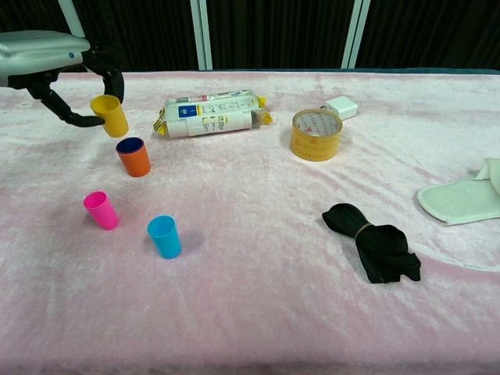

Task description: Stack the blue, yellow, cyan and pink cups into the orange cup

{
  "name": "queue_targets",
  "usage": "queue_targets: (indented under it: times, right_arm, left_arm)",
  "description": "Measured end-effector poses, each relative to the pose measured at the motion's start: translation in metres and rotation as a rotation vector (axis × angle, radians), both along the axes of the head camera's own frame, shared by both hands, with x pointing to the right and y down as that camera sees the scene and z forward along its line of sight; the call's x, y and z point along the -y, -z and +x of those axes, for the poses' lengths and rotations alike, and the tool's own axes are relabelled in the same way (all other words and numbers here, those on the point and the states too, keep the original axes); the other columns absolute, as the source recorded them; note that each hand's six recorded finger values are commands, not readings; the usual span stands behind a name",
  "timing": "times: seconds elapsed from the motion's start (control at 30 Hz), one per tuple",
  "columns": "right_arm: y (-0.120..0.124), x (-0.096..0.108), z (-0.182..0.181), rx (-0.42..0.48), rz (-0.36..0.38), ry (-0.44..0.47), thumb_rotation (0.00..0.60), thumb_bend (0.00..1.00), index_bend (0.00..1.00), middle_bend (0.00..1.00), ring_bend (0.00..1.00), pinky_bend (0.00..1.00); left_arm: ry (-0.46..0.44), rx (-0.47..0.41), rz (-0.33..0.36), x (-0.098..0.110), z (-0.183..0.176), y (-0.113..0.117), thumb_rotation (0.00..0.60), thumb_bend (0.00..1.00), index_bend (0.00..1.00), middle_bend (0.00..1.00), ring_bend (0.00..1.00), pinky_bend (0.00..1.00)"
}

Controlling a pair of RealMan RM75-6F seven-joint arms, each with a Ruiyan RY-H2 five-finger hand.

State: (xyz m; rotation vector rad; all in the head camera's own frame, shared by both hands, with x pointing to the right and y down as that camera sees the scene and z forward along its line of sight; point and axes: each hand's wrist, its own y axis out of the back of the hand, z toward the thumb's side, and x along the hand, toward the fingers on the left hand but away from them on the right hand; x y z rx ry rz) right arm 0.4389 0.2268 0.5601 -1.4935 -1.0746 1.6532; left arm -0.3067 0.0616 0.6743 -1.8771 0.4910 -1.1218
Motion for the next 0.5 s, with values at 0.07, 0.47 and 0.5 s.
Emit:
queue_targets:
  times: [0.07, 0.47, 0.5]
  right_arm:
    - [0.0, 0.0, 0.0, -0.001, -0.001, 0.002, 0.6, 0.3, 0.17, 0.1, 0.18, 0.24]
    - [0.0, 0.0, 0.0, -0.001, -0.001, -0.001, 0.6, 0.3, 0.17, 0.1, 0.18, 0.24]
    - [0.0, 0.0, 0.0, -0.001, -0.002, 0.0, 0.6, 0.3, 0.17, 0.1, 0.18, 0.24]
  left_arm:
    - [0.006, -0.001, -0.008, 0.0, 0.0, -0.004, 0.6, 0.37, 0.48, 0.51, 0.02, 0.0]
    - [0.017, -0.02, -0.04, 0.004, 0.008, -0.025, 0.6, 0.36, 0.46, 0.5, 0.02, 0.0]
    - [0.012, -0.022, -0.043, 0.003, 0.01, -0.026, 0.6, 0.36, 0.46, 0.5, 0.02, 0.0]
